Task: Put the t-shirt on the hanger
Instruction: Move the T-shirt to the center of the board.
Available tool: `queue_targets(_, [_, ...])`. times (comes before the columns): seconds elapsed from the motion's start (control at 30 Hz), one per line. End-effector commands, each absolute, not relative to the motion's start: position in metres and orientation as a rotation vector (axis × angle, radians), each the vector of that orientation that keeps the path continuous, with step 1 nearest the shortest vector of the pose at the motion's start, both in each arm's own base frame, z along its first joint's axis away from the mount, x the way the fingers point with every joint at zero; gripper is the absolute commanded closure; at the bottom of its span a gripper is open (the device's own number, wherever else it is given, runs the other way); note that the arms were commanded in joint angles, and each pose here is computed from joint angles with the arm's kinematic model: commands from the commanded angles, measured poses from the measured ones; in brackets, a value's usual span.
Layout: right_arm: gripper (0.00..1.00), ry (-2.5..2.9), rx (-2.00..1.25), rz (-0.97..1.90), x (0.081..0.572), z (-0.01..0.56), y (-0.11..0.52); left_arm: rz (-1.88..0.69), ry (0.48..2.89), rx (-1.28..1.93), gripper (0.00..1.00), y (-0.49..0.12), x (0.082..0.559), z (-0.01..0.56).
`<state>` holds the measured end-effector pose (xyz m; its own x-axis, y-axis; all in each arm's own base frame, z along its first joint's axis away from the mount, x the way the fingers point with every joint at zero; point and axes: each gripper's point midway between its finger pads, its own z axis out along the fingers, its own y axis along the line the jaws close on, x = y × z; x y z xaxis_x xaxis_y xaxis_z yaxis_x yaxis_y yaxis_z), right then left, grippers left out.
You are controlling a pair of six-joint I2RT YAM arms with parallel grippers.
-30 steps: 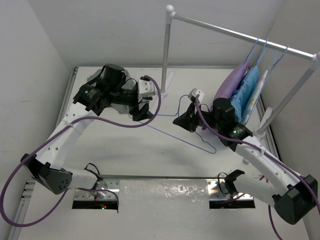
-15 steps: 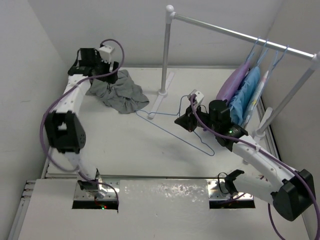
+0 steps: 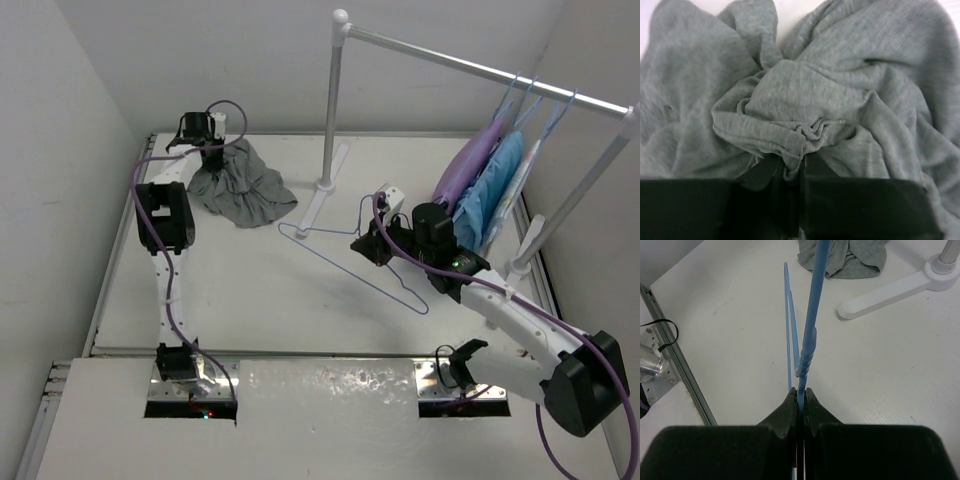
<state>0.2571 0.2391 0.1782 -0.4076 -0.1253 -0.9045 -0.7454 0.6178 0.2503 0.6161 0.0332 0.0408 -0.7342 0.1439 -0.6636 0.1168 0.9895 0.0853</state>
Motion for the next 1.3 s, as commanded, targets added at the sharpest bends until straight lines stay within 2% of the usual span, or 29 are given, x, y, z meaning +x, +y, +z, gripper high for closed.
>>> queue_targets(0.0, [1.00,1.842,-0.707,0.788,0.264,0.191,0.241,0.029,2.212,0.166,1.00,0.031,0.625,0.121])
queue_targets(0.13, [1.00,1.842,-0.707,0.786,0.263,0.192,0.241,0.075,2.066,0.241,1.00,0.031,0.616,0.222])
queue_targets(0.17, [1.00,1.844,-0.701,0.781,0.263,0.192,0.240,0.086,1.967,0.266,1.00,0.028,0.605,0.279])
queue_targets(0.23, [1.00,1.844,-0.692,0.784,0.262,0.193,0.238,0.102,1.894,0.338,1.00,0.024,0.583,0.326])
queue_targets(0.27, [1.00,1.834,-0.693,0.791,0.260,0.195,0.239,0.070,1.820,0.393,1.00,0.011,0.557,0.367])
queue_targets(0.3, [1.00,1.822,-0.689,0.794,0.259,0.199,0.238,0.056,1.809,0.446,1.00,0.004,0.539,0.377])
queue_targets(0.37, [1.00,1.819,-0.674,0.772,0.259,0.200,0.234,-0.026,1.777,0.541,1.00,-0.018,0.490,0.392])
queue_targets(0.43, [1.00,1.817,-0.667,0.752,0.258,0.206,0.230,-0.084,1.865,0.687,1.00,-0.038,0.449,0.353])
queue_targets(0.47, [1.00,1.814,-0.665,0.745,0.258,0.210,0.228,-0.102,1.833,0.763,1.00,-0.051,0.416,0.364])
queue_targets(0.53, [1.00,1.833,-0.662,0.714,0.255,0.215,0.222,-0.191,1.925,1.032,1.00,-0.074,0.357,0.307])
queue_targets(0.57, [1.00,1.837,-0.657,0.700,0.255,0.217,0.219,-0.239,1.871,1.132,1.00,-0.085,0.321,0.310])
queue_targets(0.63, [1.00,1.848,-0.647,0.656,0.255,0.221,0.211,-0.332,1.856,1.458,0.96,-0.088,0.255,0.273])
queue_targets(0.67, [1.00,1.840,-0.643,0.644,0.253,0.225,0.208,-0.333,1.907,1.466,0.74,-0.084,0.236,0.260])
queue_targets(0.73, [1.00,1.829,-0.640,0.628,0.253,0.229,0.205,-0.316,1.988,1.476,0.49,-0.075,0.225,0.238])
queue_targets(0.77, [1.00,1.818,-0.638,0.624,0.252,0.233,0.204,-0.260,2.006,1.491,0.30,-0.068,0.223,0.235])
queue_targets(0.83, [1.00,1.814,-0.634,0.621,0.253,0.235,0.204,-0.233,1.996,1.530,0.19,-0.064,0.223,0.230])
queue_targets(0.87, [1.00,1.820,-0.637,0.621,0.254,0.234,0.204,-0.205,2.006,1.469,0.02,-0.063,0.235,0.233])
queue_targets(0.93, [1.00,1.830,-0.641,0.620,0.254,0.232,0.205,-0.149,2.034,1.335,0.02,-0.060,0.258,0.242])
queue_targets(0.97, [1.00,1.838,-0.644,0.623,0.254,0.230,0.205,-0.071,2.080,1.171,0.02,-0.047,0.284,0.247])
queue_targets(1.0, [1.00,1.850,-0.645,0.622,0.255,0.226,0.206,-0.019,2.107,1.077,0.06,-0.036,0.298,0.249])
queue_targets(1.03, [1.00,1.857,-0.647,0.623,0.255,0.223,0.206,0.008,2.172,0.997,0.13,-0.024,0.313,0.239])
queue_targets(1.07, [1.00,1.859,-0.654,0.631,0.254,0.220,0.208,0.066,2.230,0.861,0.33,0.006,0.325,0.235])
queue_targets(1.13, [1.00,1.871,-0.661,0.640,0.255,0.214,0.210,0.000,2.349,0.786,0.47,0.028,0.336,0.204])
queue_targets(1.2, [1.00,1.884,-0.675,0.646,0.255,0.209,0.212,-0.041,2.476,0.715,0.49,0.053,0.332,0.176])
queue_targets(1.27, [1.00,1.894,-0.680,0.643,0.256,0.205,0.212,-0.167,2.581,0.749,0.41,0.052,0.323,0.141])
